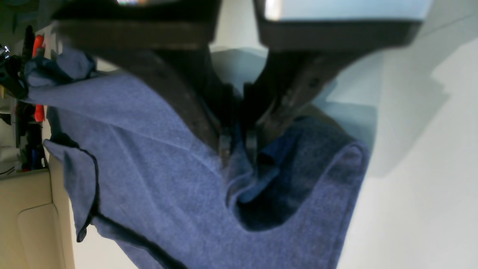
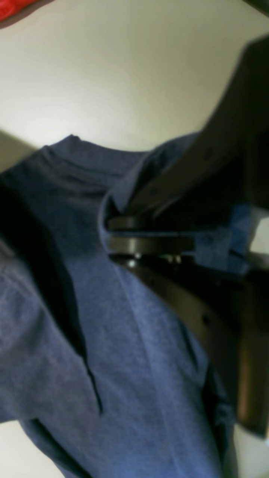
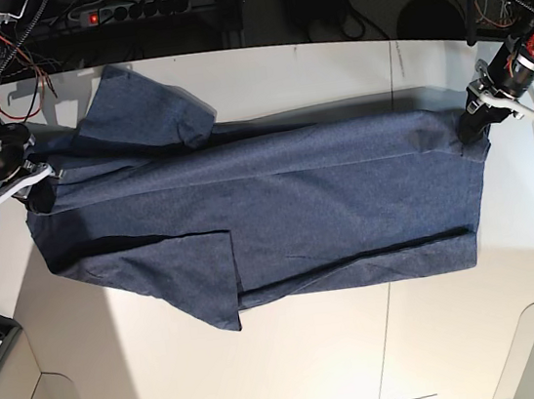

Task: Layout the t-shirt on the table in an organized manner, then fold the t-shirt properly
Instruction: 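Fold the lifted edge over the shirt body with both grippers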

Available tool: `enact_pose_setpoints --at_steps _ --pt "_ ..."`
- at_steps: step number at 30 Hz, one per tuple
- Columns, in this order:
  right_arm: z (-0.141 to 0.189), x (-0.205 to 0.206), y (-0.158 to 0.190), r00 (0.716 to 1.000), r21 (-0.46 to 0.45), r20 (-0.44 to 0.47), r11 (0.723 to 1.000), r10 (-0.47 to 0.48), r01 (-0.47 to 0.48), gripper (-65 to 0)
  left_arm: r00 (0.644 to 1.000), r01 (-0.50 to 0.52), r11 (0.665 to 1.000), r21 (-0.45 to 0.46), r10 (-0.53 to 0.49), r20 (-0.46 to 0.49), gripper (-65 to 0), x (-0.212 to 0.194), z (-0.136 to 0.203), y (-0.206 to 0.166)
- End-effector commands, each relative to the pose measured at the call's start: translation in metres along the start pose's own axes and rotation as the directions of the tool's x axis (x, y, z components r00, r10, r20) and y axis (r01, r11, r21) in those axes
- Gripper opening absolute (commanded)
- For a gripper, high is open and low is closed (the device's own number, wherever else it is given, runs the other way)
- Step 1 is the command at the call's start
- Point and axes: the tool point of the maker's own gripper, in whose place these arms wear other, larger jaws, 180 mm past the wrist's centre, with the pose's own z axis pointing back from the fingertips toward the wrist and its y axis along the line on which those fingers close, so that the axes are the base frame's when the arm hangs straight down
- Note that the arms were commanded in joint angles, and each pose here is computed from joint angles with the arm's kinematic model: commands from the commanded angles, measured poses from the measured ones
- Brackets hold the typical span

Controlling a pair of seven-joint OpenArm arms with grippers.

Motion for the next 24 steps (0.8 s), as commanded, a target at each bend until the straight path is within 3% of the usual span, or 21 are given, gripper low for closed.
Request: enact_pose_setpoints --at_steps 1,6,8,15,22,24 --pt "0.002 0.017 -0.002 0.999 -0.004 0.052 1.000 0.016 -0.016 -65.0 0.998 0.013 0.999 -0.032 -0.011 0.063 -65.0 0.021 0.003 -0.006" --pt "0.002 0.016 -0.003 0.999 -0.012 0.045 1.000 0.024 -0.024 -65.0 0.978 -0.084 0.986 -0.145 0.110 0.175 -65.0 0.044 0.007 -0.023" --pt "0.002 0.016 -0.003 0.999 -0.011 0.045 1.000 0.023 -0.023 -65.0 0.978 -0.079 0.986 -0.150 0.106 0.181 -65.0 0.048 0.005 -0.025" --pt "0.002 0.016 -0.002 0.999 -0.011 0.045 1.000 0.023 -0.022 -65.0 0.990 0.027 0.998 -0.062 -0.018 0.138 -65.0 0.048 -0.006 -0.017" --pt "0.002 0.016 -0.002 0.999 -0.011 0.044 1.000 0.023 -0.022 -65.0 0.987 0.038 0.994 0.099 -0.053 0.154 -65.0 0.057 -0.008 0.010" --pt "0.002 0.016 -0.002 0.999 -0.011 0.044 1.000 0.023 -0.022 -65.0 0.987 0.044 0.993 0.113 -0.060 0.147 -57.9 0.056 -0.007 0.012"
